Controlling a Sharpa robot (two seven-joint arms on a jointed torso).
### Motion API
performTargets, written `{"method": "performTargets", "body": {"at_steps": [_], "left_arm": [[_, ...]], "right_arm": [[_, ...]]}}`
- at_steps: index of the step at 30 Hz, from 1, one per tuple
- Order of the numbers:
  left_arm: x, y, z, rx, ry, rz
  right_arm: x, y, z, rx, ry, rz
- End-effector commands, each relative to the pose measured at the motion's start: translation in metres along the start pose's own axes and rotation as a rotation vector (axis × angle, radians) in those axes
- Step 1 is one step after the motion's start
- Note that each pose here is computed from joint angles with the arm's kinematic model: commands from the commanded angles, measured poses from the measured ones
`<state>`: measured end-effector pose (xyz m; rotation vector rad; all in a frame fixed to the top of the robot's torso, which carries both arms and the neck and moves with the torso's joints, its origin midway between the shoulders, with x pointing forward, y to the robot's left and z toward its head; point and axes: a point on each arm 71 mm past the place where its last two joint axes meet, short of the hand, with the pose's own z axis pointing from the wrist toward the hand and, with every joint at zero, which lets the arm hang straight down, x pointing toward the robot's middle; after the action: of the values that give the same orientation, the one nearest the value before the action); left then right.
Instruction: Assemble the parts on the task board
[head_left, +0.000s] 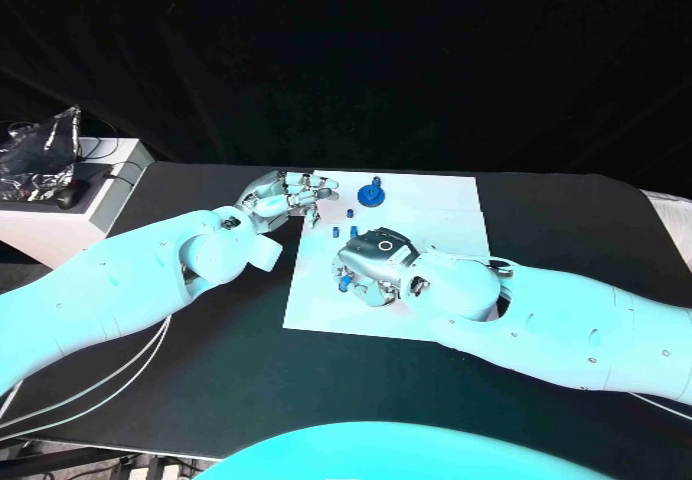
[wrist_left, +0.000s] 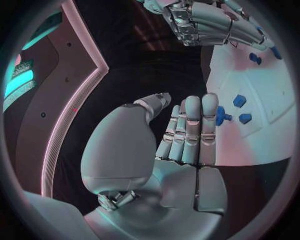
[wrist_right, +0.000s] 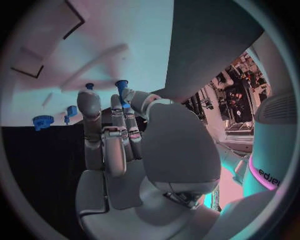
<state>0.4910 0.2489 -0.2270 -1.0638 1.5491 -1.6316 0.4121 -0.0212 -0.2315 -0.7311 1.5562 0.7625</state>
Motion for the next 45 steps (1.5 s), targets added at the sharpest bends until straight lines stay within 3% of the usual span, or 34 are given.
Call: {"method": "performTargets", "body": {"at_steps": [1,8,17,25,33,40,45], "left_arm": [[0.0028,-0.0009,0.0004,0.005,0.022,-0.005],[0.0022,-0.001,-0.0001,0.003,0.022,-0.005],[0.0013,-0.001,-0.0006,0.002,0.019,-0.003],[0.0009,-0.0008,-0.0005,0.001,0.018,-0.003],[0.0003,-0.0003,-0.0002,0.001,0.016,-0.004],[-0.0007,0.0002,-0.0002,0.0,0.014,-0.004],[-0.0014,0.0003,-0.0004,0.001,0.012,-0.004]], "right_arm": [[0.004,0.001,0.001,-0.01,0.022,-0.014],[0.007,0.003,0.001,-0.028,0.025,0.001],[0.005,0.0,-0.004,-0.027,-0.016,0.013],[-0.003,-0.006,-0.011,0.025,-0.136,0.04],[-0.015,-0.018,-0.028,0.078,-0.245,0.132],[-0.033,-0.053,-0.052,0.198,-0.266,0.329],[-0.041,-0.097,-0.078,0.335,-0.197,0.511]]}}
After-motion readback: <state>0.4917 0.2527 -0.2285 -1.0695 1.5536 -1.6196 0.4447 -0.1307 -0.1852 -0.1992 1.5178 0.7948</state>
